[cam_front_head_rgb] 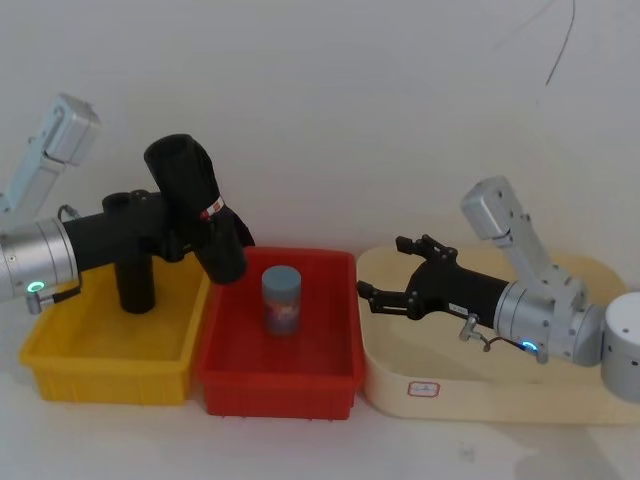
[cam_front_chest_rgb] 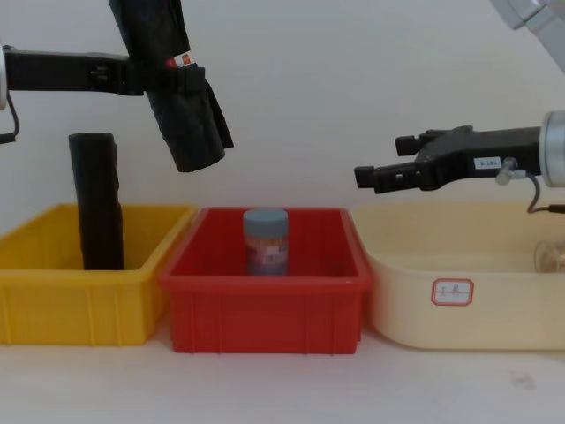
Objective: Pick up the garbage bag with the one hand and transfer it to the other hand.
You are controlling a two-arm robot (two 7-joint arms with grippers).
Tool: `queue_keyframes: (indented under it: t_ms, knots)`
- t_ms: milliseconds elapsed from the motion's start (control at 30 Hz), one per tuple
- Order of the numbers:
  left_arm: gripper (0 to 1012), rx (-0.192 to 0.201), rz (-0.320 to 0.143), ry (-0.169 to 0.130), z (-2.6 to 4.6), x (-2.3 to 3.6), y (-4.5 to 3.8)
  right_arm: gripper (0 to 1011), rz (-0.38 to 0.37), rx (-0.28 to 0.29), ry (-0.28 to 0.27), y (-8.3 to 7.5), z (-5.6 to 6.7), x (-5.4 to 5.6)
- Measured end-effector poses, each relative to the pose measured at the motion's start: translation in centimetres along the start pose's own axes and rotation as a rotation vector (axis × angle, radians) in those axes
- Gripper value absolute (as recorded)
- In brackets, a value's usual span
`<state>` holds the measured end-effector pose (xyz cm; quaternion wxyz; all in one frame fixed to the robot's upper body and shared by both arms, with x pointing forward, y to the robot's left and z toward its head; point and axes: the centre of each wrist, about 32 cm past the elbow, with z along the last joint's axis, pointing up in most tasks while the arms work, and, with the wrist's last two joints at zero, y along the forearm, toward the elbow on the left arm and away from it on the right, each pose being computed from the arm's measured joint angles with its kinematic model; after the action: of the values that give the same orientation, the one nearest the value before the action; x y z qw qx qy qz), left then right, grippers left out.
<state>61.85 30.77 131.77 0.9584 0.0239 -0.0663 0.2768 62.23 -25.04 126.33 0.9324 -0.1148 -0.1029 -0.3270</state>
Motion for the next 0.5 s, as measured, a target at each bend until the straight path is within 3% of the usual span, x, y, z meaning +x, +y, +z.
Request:
queue_keyframes:
  t_ms: [333, 500]
  knots:
    - [415, -0.002, -0.037, -0.005, -0.01, 0.51, -0.81, 1004, -0.005, -0.001, -0.011, 0.2, 0.4, -0.3]
    - [415, 0.000, -0.093, -0.018, 0.06, 1.12, -2.01, 1004, 0.019, 0.008, -0.012, 0.4, 0.8, -0.3]
